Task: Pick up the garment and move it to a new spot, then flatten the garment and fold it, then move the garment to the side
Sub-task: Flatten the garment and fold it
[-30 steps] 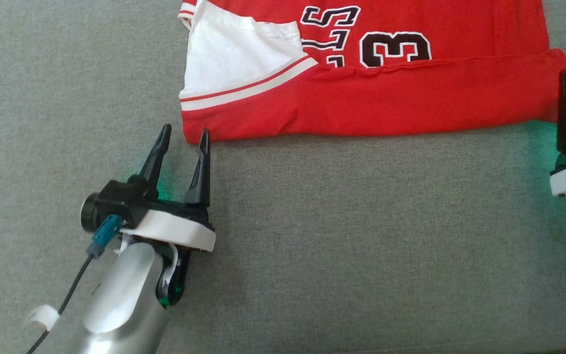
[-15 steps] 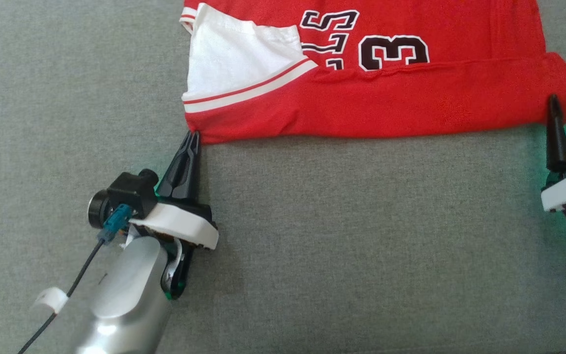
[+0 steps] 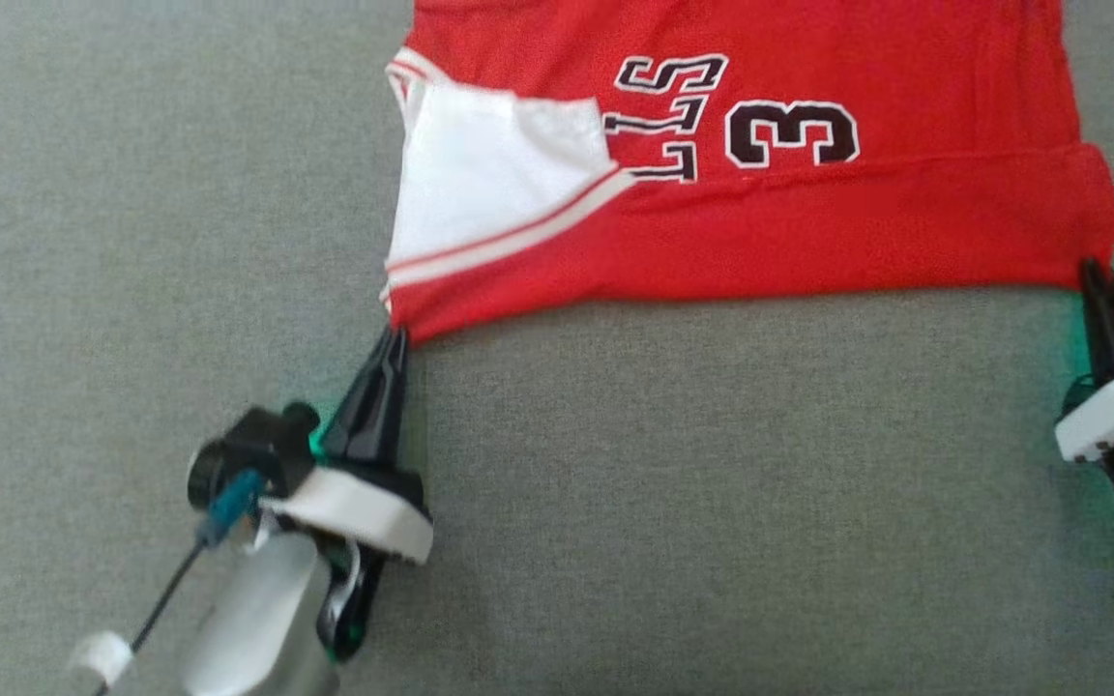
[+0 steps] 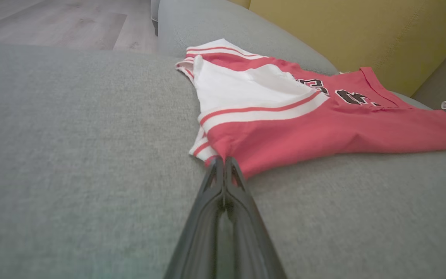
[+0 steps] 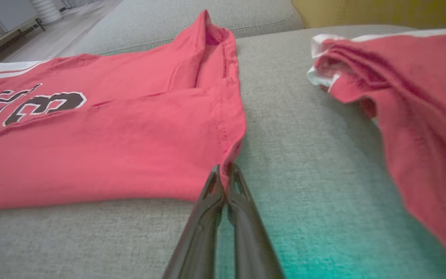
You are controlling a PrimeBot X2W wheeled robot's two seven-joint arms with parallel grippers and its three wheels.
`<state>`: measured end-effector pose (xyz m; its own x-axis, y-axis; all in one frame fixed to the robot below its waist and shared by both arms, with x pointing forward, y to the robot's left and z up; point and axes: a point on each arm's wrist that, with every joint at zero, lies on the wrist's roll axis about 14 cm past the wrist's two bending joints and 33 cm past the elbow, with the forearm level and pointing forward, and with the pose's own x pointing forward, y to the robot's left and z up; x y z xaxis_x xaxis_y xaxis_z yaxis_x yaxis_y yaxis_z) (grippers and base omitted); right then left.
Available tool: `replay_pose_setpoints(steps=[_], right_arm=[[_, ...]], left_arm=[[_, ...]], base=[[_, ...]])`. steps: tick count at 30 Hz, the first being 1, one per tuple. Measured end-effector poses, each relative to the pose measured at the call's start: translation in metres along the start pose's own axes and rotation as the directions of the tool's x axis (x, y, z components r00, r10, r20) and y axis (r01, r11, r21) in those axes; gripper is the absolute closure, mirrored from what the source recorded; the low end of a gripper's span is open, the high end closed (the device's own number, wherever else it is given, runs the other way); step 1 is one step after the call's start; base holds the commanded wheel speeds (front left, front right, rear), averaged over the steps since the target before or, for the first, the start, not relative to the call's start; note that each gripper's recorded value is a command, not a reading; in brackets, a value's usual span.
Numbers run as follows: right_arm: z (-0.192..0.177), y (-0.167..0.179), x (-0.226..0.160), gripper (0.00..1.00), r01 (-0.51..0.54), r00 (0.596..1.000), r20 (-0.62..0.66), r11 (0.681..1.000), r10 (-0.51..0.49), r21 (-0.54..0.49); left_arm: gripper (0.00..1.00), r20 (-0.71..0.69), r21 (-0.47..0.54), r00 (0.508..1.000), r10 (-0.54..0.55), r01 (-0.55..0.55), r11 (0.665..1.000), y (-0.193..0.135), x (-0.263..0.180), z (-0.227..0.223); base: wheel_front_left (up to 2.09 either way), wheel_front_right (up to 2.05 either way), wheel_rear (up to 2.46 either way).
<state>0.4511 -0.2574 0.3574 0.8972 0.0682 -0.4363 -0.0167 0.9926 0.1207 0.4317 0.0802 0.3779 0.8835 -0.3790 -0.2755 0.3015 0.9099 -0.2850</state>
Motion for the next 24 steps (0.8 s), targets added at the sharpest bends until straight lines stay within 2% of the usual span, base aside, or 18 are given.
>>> replay_pose_setpoints(steps=[6,16,24], right_arm=[[0.008,-0.006,-0.021,1.00,-0.009,1.000,0.024,1.000,0.009,-0.026],[-0.036,-0.021,-0.078,1.00,-0.028,0.995,-0.100,0.998,0.022,-0.059],[-0.049,-0.031,-0.105,1.00,-0.003,0.990,-0.139,1.000,-0.001,-0.026]], left_arm=[[1.00,-0.009,-0.013,1.000,0.017,-0.017,1.000,-0.007,-0.037,-0.011],[1.00,-0.064,-0.026,0.997,0.035,-0.036,0.999,-0.023,-0.093,-0.028],[1.00,-0.182,-0.056,0.983,-0.001,-0.009,0.998,-0.037,-0.112,-0.046]], base=[[0.00,0.00,0.00],[0.00,0.00,0.00],[0.00,0.00,0.00]])
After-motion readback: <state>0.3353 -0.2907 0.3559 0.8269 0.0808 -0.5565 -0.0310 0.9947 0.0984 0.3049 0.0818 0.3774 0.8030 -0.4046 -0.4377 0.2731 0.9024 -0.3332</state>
